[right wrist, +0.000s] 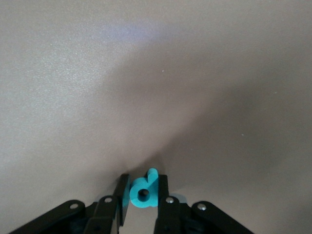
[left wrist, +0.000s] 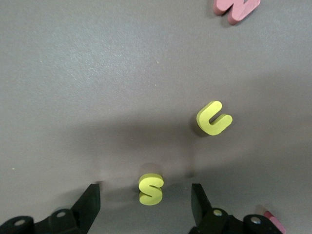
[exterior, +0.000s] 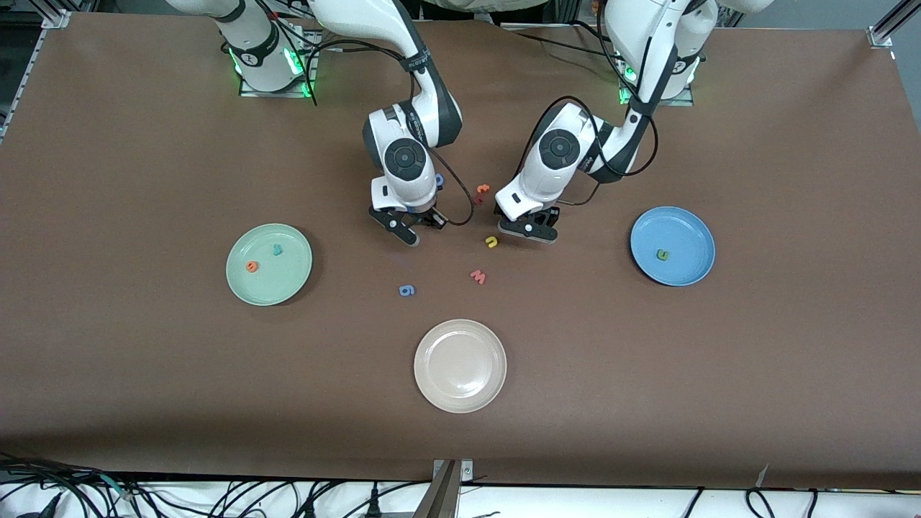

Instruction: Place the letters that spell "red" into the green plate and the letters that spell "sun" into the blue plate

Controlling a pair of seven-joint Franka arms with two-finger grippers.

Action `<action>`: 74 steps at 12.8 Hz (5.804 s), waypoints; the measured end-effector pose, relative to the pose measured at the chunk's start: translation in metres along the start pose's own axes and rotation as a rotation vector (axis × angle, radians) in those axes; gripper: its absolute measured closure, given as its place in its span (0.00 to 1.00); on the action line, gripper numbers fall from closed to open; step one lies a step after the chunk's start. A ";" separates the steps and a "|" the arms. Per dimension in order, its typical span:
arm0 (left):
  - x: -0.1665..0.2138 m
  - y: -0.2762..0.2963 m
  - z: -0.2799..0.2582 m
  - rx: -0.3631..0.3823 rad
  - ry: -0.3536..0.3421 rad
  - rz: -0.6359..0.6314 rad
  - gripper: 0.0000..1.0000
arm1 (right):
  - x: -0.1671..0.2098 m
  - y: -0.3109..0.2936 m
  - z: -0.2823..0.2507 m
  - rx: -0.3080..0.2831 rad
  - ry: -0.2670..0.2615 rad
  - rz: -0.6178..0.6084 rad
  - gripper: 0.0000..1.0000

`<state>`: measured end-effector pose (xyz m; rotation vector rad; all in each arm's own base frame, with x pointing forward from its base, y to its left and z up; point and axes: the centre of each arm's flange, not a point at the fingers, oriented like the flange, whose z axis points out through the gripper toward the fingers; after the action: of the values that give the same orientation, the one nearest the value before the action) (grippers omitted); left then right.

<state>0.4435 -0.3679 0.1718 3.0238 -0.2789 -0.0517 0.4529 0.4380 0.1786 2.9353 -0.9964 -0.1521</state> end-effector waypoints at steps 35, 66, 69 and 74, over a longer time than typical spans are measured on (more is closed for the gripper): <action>0.071 -0.258 -0.120 0.086 -0.032 0.279 0.77 | 0.311 0.151 -0.050 -0.067 0.015 -0.703 0.13; 0.076 0.027 -0.068 0.100 0.042 0.577 0.00 | 0.288 0.281 -0.423 -0.014 0.039 -0.815 0.00; 0.069 0.053 -0.032 0.092 0.088 0.625 0.00 | 0.292 0.304 -0.427 -0.001 0.054 -0.748 0.00; 0.060 0.061 -0.003 0.095 0.079 0.668 0.01 | 0.278 0.286 -0.425 0.000 0.067 -0.675 0.00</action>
<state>0.4915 -0.4386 0.1799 2.8390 -1.2810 0.1362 0.5440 0.0438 0.5976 3.1160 0.0337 -0.0674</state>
